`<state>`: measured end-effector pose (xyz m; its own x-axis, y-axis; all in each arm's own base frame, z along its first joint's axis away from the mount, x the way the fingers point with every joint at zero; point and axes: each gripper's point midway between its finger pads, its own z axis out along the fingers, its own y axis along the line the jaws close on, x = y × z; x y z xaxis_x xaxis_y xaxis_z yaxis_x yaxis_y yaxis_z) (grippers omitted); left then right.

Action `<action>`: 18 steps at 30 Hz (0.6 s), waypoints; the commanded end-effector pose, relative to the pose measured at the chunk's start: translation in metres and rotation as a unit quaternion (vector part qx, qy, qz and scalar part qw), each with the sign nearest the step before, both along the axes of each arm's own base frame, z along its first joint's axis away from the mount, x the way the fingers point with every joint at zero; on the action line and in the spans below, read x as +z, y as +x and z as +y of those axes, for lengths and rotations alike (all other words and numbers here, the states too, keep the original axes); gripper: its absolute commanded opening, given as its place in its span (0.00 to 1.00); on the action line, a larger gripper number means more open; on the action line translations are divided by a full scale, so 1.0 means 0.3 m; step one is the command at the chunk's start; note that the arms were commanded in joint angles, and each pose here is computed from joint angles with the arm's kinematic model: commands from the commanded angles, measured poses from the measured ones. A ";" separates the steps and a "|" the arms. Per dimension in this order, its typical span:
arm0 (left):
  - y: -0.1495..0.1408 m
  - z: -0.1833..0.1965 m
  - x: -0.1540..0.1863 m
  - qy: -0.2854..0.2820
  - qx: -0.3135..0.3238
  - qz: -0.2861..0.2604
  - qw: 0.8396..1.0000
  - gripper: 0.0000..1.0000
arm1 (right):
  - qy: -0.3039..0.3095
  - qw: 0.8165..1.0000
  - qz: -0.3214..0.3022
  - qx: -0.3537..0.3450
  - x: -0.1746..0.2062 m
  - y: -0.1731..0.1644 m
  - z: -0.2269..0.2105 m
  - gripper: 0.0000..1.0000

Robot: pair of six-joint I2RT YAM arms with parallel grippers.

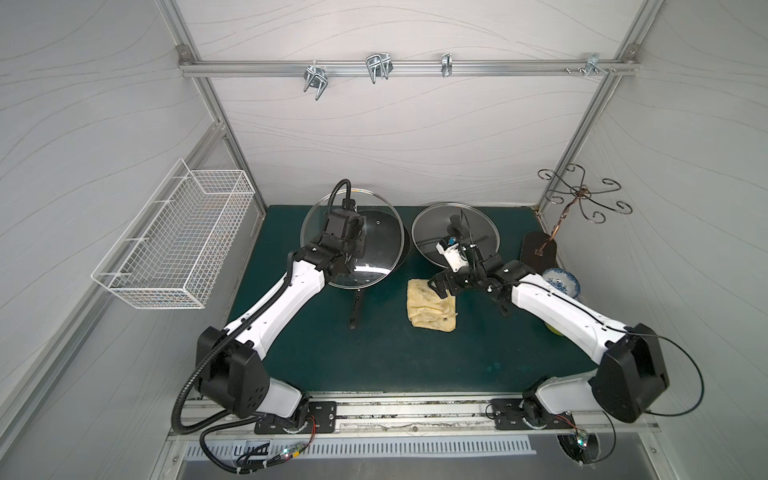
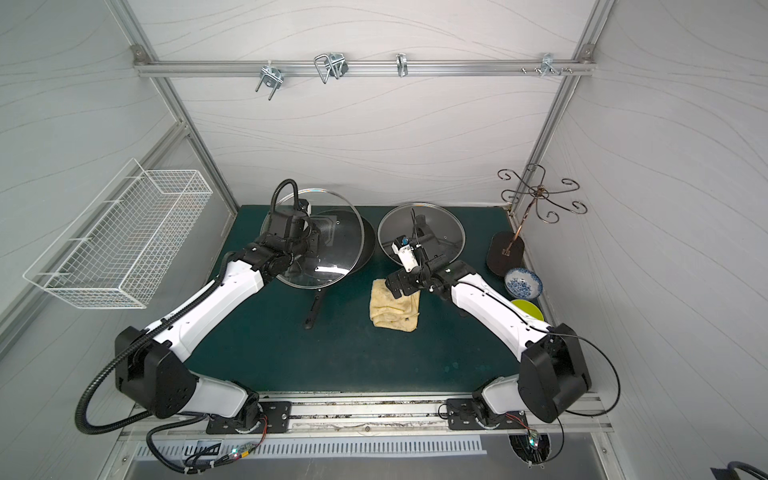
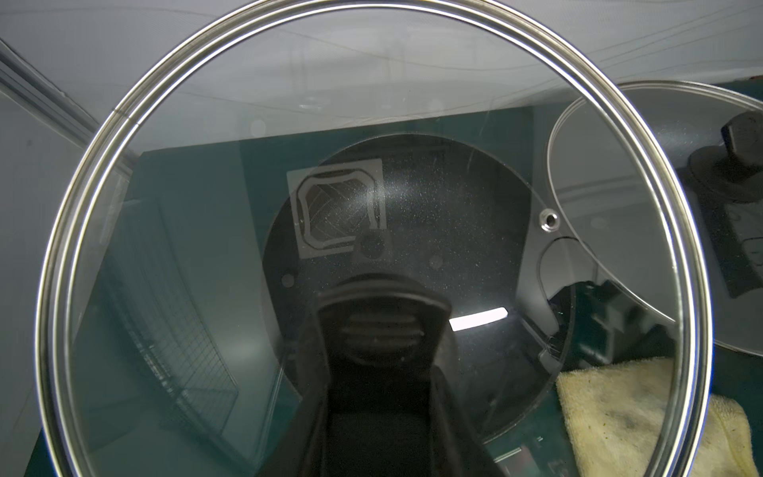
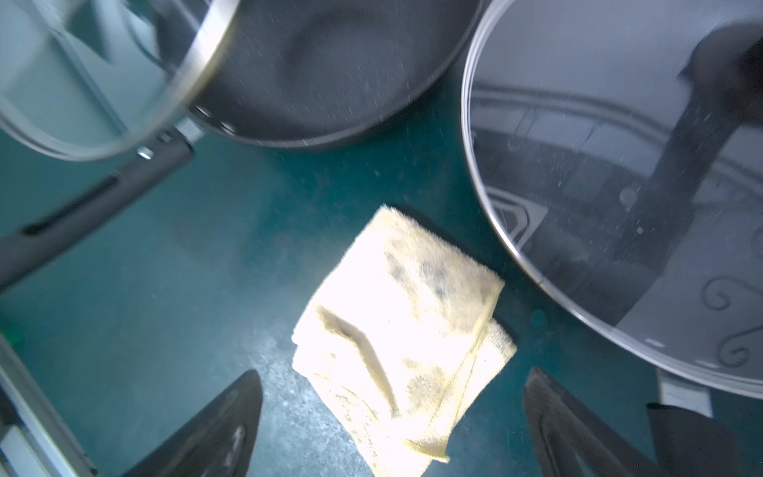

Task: Wipe the pot lid with a cloth
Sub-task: Place the cleaning item at the center of the board, then place the pot lid on the cooking pot.

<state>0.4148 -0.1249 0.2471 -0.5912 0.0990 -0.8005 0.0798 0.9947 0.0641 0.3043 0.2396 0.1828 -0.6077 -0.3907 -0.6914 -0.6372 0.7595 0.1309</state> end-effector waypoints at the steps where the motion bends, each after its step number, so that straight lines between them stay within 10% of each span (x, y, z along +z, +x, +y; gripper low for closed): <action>1: 0.097 -0.032 0.279 -0.048 -0.001 -0.108 0.993 0.00 | 0.026 0.999 -0.032 0.004 0.090 0.017 -0.005 0.99; 18: 0.295 -0.113 0.178 -0.044 -0.017 -0.032 0.998 0.00 | 0.042 0.997 -0.071 -0.004 0.232 0.053 -0.065 0.99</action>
